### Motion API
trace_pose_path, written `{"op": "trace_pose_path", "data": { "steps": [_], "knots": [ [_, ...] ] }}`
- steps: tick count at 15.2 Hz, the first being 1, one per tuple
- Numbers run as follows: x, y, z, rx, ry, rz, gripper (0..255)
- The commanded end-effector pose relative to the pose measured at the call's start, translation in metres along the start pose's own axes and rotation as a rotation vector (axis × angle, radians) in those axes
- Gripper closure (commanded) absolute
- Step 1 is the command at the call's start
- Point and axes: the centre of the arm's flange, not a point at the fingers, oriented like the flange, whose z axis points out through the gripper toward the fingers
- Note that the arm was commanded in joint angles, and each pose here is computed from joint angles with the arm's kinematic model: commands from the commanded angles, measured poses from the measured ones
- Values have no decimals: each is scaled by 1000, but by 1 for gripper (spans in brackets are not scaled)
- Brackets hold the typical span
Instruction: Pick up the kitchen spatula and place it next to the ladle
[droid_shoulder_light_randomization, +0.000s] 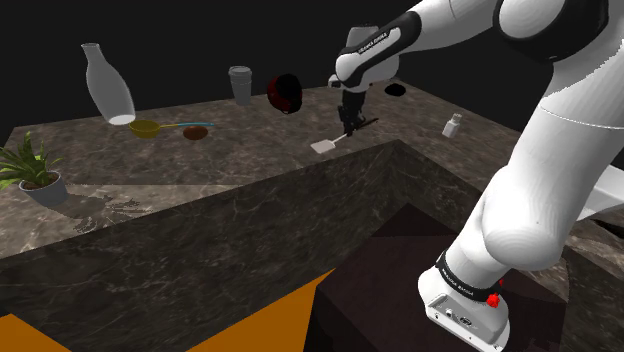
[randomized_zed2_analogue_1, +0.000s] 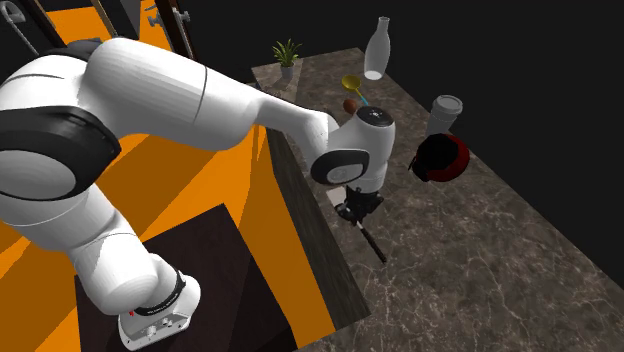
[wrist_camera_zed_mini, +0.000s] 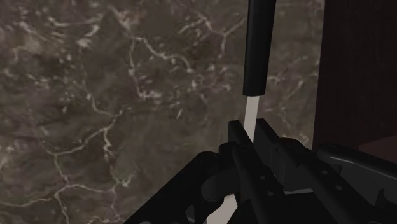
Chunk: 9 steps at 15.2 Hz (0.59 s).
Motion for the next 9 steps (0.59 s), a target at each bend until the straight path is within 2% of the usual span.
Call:
{"op": "trace_pose_path", "data": {
  "steps": [1, 9],
  "knots": [
    [0, 0, -11, 0, 0, 0, 255],
    [-3, 0, -53, 0, 0, 0, 255]
  ]
}}
